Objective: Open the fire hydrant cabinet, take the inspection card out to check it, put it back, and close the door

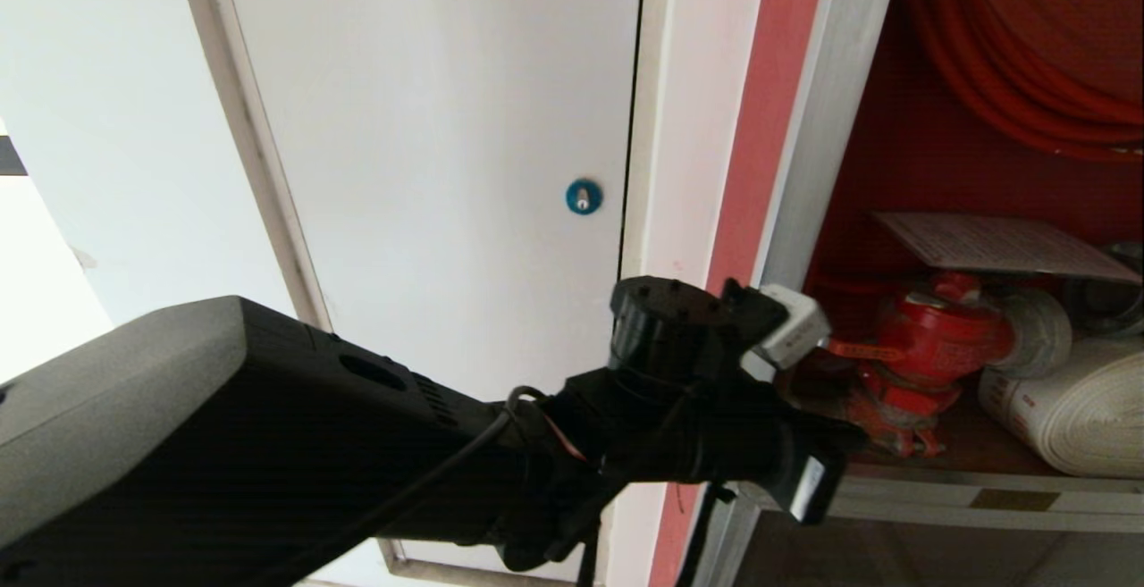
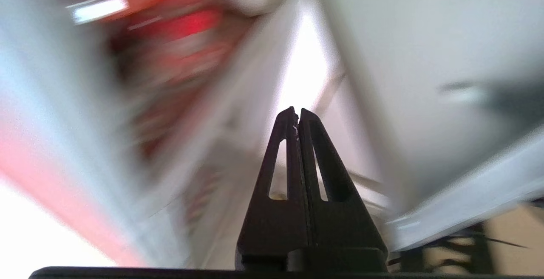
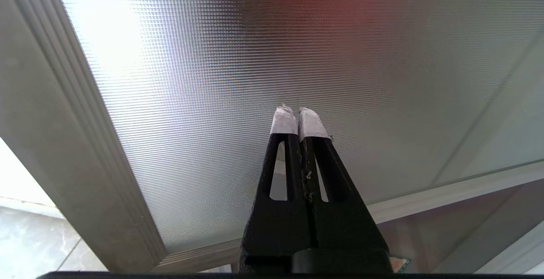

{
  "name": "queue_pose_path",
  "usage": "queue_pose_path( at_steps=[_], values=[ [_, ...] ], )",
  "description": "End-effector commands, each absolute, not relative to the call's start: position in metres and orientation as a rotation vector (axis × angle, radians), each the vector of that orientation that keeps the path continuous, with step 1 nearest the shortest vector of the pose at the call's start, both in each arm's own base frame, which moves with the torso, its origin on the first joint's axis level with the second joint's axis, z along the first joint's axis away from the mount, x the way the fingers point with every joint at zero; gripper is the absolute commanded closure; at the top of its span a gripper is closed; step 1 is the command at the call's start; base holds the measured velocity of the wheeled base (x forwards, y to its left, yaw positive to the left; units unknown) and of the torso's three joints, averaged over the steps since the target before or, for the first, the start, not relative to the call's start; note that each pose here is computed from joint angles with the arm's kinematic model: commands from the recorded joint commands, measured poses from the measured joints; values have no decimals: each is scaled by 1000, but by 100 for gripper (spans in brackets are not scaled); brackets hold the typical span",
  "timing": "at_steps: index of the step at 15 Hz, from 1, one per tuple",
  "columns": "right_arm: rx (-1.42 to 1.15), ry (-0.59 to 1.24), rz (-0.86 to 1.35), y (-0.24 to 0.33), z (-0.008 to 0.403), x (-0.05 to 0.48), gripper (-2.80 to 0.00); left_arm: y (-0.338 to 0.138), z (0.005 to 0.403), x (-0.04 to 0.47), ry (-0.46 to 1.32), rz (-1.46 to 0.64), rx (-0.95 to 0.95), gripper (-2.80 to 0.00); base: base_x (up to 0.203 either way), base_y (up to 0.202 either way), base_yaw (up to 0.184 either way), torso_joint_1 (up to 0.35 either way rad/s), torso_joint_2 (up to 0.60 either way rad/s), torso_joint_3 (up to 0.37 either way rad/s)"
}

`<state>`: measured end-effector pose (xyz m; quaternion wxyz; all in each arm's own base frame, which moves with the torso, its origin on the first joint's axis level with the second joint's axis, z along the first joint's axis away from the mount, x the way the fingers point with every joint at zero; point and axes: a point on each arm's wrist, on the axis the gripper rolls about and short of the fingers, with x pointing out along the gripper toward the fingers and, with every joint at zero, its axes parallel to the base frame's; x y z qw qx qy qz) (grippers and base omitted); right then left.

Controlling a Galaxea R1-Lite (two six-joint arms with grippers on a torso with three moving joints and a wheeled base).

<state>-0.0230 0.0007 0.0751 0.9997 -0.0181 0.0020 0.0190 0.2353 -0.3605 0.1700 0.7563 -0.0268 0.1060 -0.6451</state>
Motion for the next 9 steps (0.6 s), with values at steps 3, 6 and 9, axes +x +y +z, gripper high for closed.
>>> queue_pose_path(
  at_steps=[3,6,9],
  values=[
    [-37,4,38,1,75,-23,0,-285,172,268,272,-1226,-58,0,0,0,0,0,0,0],
    [-37,4,38,1,75,-23,0,-226,171,270,279,-1109,-11,0,0,0,0,0,0,0],
    [-37,4,38,1,75,-23,0,-166,177,259,268,-983,15,0,0,0,0,0,0,0]
  ],
)
